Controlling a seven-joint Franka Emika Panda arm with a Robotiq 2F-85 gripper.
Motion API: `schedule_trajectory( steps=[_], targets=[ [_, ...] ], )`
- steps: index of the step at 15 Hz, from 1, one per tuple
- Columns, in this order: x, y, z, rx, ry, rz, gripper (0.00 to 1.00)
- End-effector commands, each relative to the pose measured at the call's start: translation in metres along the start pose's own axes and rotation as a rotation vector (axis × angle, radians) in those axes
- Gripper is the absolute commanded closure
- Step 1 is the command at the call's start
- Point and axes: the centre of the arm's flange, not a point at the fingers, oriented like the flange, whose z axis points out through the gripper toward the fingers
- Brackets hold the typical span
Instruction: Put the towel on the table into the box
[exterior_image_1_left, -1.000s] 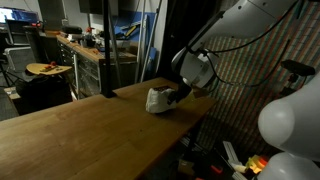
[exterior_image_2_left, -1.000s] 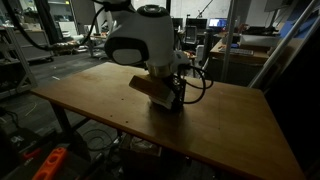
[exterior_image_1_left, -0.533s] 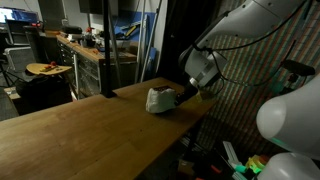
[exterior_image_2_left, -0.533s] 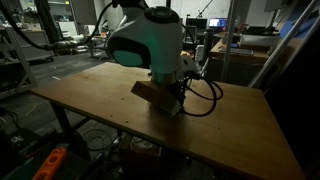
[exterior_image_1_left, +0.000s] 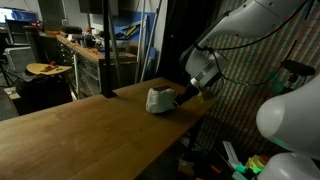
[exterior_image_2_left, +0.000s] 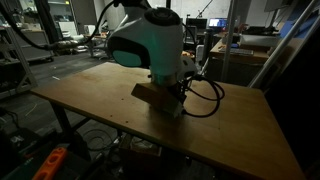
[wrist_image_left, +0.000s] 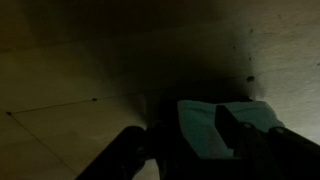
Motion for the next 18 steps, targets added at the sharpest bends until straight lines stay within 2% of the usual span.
schedule_trajectory(
  steps=[1,4,18],
  targets=[
    [0.001,-0.009,-0.007,0.008,0.027,-0.04,0.22],
    [0.004,-0.014,-0.002,0.015,0.037,-0.07,0.0],
    [0.004,0.001,0.005,0.047,0.121,-0.136,0.0]
  ],
)
